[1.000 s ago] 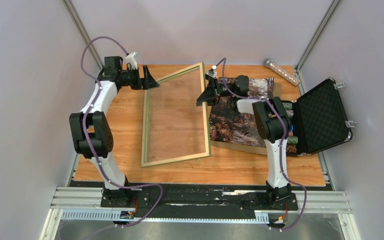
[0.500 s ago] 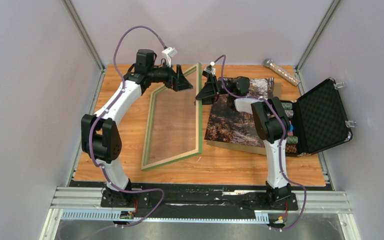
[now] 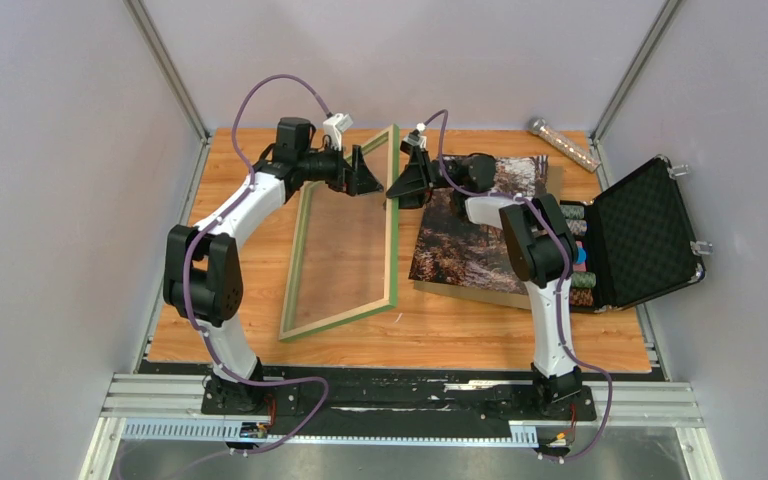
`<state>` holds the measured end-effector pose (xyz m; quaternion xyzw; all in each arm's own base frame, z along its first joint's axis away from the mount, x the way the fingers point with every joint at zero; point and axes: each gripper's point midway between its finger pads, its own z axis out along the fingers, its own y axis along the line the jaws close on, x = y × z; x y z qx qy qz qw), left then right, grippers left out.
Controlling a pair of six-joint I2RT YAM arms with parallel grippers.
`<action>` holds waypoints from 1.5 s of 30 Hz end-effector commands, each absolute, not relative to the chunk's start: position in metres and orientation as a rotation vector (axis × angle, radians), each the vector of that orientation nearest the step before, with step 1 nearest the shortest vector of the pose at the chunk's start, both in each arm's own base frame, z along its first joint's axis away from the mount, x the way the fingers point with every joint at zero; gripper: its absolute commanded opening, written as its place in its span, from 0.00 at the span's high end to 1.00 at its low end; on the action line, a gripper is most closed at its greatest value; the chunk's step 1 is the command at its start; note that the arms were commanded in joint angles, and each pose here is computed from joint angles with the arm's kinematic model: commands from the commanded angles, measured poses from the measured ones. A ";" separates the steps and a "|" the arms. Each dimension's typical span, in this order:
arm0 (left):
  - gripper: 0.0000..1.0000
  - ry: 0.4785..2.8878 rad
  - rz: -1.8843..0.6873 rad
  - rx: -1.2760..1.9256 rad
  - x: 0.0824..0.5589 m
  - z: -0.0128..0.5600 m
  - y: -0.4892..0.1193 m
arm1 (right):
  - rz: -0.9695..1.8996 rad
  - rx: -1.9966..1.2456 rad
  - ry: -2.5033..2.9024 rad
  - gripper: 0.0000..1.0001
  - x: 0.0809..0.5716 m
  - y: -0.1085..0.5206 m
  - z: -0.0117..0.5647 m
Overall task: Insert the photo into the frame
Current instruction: Adjust the photo frame item on the photo frame.
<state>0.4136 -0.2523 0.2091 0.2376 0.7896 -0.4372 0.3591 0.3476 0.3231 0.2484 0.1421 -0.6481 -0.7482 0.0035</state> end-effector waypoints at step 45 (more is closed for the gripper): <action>0.00 1.888 -1.041 0.663 0.351 0.274 -0.234 | -2.510 0.667 -1.951 0.51 0.363 0.345 0.272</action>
